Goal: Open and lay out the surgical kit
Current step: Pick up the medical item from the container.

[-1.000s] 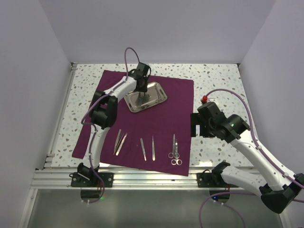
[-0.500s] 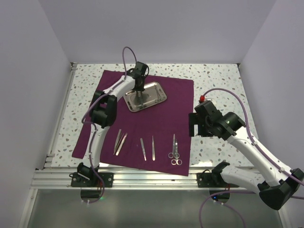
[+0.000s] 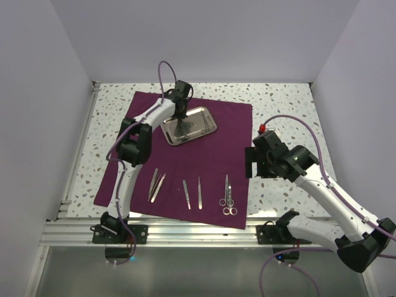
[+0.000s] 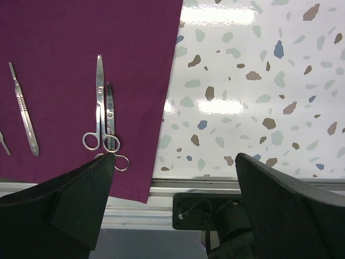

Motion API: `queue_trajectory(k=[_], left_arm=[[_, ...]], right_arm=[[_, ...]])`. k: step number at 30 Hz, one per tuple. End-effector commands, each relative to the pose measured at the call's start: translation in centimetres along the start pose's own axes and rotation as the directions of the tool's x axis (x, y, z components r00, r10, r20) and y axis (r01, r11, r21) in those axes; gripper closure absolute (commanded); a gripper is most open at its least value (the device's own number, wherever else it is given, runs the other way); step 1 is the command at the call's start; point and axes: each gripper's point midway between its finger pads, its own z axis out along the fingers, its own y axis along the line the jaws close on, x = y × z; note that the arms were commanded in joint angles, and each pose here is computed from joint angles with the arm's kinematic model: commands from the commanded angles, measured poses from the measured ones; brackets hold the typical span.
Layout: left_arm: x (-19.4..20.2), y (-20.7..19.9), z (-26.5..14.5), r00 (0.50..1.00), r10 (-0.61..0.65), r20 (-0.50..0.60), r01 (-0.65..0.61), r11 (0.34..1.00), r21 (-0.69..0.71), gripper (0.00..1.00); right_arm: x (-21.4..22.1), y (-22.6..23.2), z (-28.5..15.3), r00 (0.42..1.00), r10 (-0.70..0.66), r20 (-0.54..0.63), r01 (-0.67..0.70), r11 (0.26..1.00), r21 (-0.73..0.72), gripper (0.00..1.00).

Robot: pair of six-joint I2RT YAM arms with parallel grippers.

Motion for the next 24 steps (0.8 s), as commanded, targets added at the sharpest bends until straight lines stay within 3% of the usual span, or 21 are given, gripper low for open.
queue_trajectory(k=[1,8,13,24], left_arm=[[4.1,1.9,1.6,0.992,-0.013,-0.126,0.007,0.999,-0.046,0.85],[4.5,2.3,2.2,0.989,-0.014,-0.147,0.005,0.998,-0.061,0.99],[3.7,1.9,1.6,0.991,-0.018,-0.136,0.015,1.0,-0.022,1.0],[-5.0,-0.4,-4.9,0.998,-0.057,0.03,0.052,0.987,0.152,1.0]], right_arm=[[-0.9,0.3,-0.3,0.999,0.023,0.038,-0.023,1.0,-0.018,0.02],[-1.0,0.3,-0.3,0.999,0.023,0.039,-0.022,1.0,-0.02,0.02],[-1.1,0.3,-0.5,0.999,0.022,0.048,-0.021,1.0,-0.022,0.02],[-1.3,0.3,-1.1,0.996,0.036,0.079,-0.032,0.998,-0.047,0.02]])
